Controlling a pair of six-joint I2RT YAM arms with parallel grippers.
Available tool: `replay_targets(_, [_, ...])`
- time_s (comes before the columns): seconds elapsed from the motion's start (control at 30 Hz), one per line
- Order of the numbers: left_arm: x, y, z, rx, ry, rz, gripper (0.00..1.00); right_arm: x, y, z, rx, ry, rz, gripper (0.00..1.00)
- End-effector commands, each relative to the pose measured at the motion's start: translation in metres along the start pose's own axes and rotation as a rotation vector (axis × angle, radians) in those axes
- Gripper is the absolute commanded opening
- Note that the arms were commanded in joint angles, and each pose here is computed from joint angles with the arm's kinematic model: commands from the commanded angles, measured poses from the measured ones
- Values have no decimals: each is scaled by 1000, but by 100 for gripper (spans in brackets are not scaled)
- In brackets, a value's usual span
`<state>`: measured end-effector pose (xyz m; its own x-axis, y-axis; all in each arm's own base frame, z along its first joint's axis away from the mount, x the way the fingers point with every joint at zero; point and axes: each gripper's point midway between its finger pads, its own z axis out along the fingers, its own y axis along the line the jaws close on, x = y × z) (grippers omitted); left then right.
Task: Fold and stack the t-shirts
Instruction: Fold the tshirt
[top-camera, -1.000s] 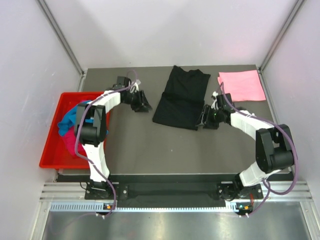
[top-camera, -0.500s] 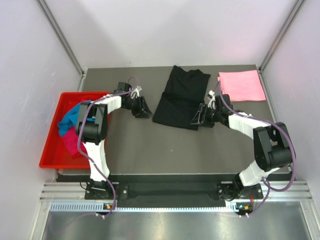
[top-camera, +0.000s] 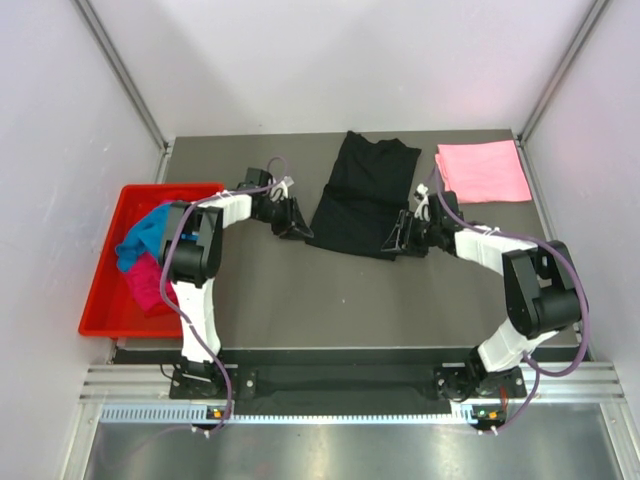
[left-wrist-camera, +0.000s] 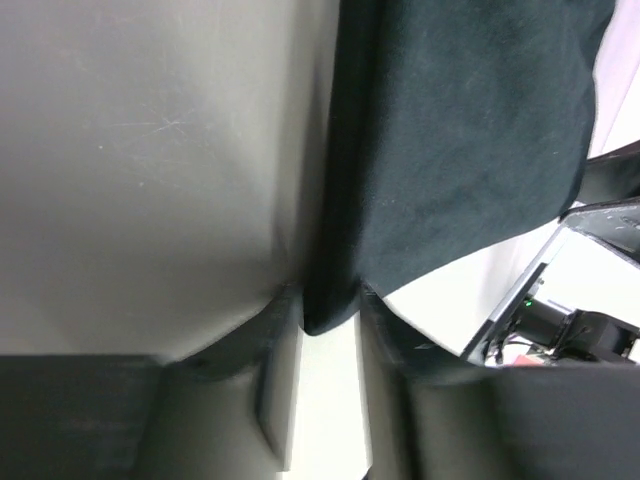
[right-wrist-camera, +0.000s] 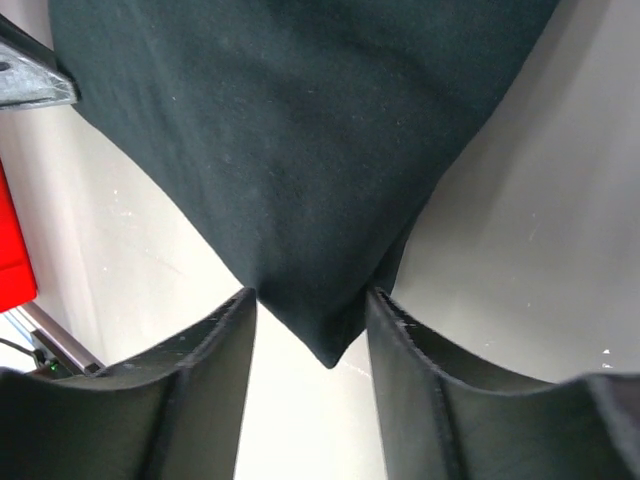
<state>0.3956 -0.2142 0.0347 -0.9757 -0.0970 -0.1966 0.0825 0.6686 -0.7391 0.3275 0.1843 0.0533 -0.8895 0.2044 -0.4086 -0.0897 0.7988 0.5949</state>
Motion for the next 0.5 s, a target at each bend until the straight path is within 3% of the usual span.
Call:
replay_targets(0.0, [-4,0,5,14,-7,37,31,-3,9,3,-21,-20,-27,47])
replay_targets(0.03, [-1,2,5,8,1,28,26,-2,9,3,-23,-18,-25,44])
replay_targets(0.13, [3,2,3,-6,13,11,3,6,5,0,-11,2,-22,20])
replay_targets(0.17, [9,4,2,-13,24,-5,0,7,5,-2,-9,4,-25,8])
replay_targets(0.2, [12,3,1,-19,25,-29,0,15,0,-4,6,24,-23,3])
replay_targets(0.33, [39,-2,-5,-64,37,-65,0,36,-13,-14,54,61,-28,0])
replay_targets(0.47, [101,16,-5,-178,135,-156,0,68,-26,-32,102,97,-8,0])
